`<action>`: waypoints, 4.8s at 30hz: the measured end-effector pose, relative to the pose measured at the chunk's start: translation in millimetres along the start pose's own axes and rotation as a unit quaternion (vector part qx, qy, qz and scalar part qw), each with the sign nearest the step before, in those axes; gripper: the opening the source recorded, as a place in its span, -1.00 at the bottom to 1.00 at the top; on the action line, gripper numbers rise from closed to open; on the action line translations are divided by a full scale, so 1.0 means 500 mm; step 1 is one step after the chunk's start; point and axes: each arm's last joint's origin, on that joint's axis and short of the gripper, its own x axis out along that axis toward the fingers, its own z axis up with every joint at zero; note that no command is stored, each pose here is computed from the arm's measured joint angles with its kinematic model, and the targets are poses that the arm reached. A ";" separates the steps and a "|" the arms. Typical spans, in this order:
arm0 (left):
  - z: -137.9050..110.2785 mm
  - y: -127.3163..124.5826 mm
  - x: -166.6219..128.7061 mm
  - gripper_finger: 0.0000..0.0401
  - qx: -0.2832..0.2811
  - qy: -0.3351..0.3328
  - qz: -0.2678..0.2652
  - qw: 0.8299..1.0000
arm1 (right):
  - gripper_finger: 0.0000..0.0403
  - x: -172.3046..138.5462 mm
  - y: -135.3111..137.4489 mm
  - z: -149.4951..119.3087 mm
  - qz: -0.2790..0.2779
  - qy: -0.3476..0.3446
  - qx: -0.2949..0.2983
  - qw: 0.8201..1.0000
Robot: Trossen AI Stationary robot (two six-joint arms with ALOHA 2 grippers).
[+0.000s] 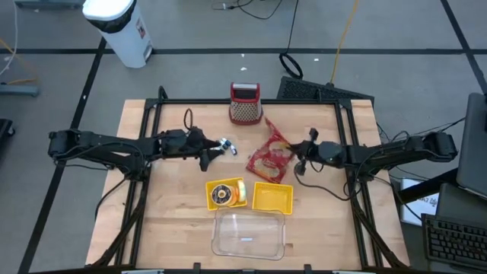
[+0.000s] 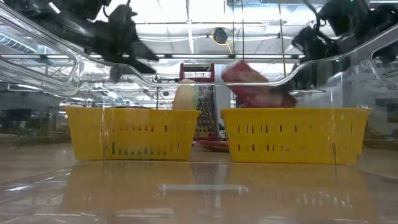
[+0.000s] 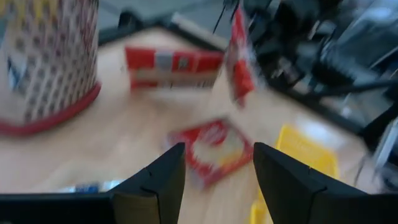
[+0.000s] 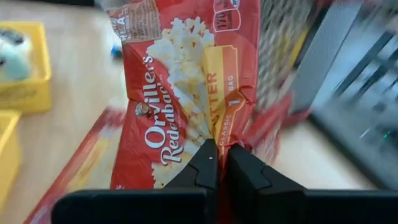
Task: Pick & Place Food Item
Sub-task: Put the right red popcorn bag into the transparent bin
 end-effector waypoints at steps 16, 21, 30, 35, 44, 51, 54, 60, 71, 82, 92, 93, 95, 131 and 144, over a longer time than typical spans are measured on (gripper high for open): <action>0.052 -0.046 0.040 -0.07 0.015 -0.106 -0.060 0.992 | -0.97 0.013 0.001 0.034 -0.031 -0.093 -0.076 0.992; 0.060 -0.058 0.100 -0.07 0.021 -0.074 -0.048 0.996 | -0.97 0.019 0.005 0.029 -0.030 -0.086 -0.083 0.992; 0.110 -0.091 0.180 -0.07 0.085 -0.027 -0.026 0.996 | -0.97 0.021 0.006 0.027 -0.052 -0.077 -0.105 0.990; 0.126 -0.097 0.199 -0.07 0.104 -0.036 -0.016 0.994 | -0.97 0.018 0.013 0.030 -0.045 -0.083 -0.120 0.988; 0.115 -0.099 0.241 -0.07 0.108 -0.021 -0.014 0.994 | -0.96 0.015 0.017 0.037 -0.044 -0.102 -0.120 0.987; 0.118 -0.100 0.278 -0.07 0.127 -0.016 -0.017 0.992 | -0.96 0.013 0.021 0.037 -0.037 -0.104 -0.118 0.987; 0.124 -0.094 0.279 -0.07 0.132 -0.017 -0.010 0.991 | -0.96 0.012 0.024 0.038 -0.033 -0.105 -0.121 0.986; 0.128 -0.083 0.270 -0.46 0.100 0.005 -0.002 0.995 | -0.93 0.012 0.024 0.038 -0.033 -0.105 -0.120 0.987; 0.188 -0.128 0.164 -0.98 -0.072 0.019 -0.047 0.996 | -0.46 0.003 0.012 0.045 -0.101 -0.100 -0.086 0.986; 0.153 -0.300 0.049 -0.99 -0.291 0.026 -0.099 0.951 | -0.28 -0.037 -0.020 0.078 -0.202 -0.133 -0.048 0.969; -0.024 -0.467 0.012 -1.00 -0.500 0.031 -0.069 0.863 | -0.30 -0.066 -0.014 0.086 -0.179 -0.147 -0.054 0.971; -0.045 -0.479 0.009 -1.00 -0.510 0.023 -0.059 0.858 | -0.30 -0.070 -0.012 0.088 -0.176 -0.151 -0.058 0.971; -0.084 -0.500 0.002 -1.00 -0.515 0.008 -0.042 0.856 | -0.30 -0.079 -0.009 0.093 -0.170 -0.160 -0.066 0.970; -0.195 -0.510 0.087 -0.11 -0.444 0.093 -0.006 0.891 | -0.33 -0.120 -0.013 0.128 -0.175 -0.242 -0.063 0.952; -0.185 -0.475 0.122 0.07 -0.375 0.167 0.000 0.912 | -0.32 -0.120 -0.013 0.128 -0.175 -0.242 -0.063 0.952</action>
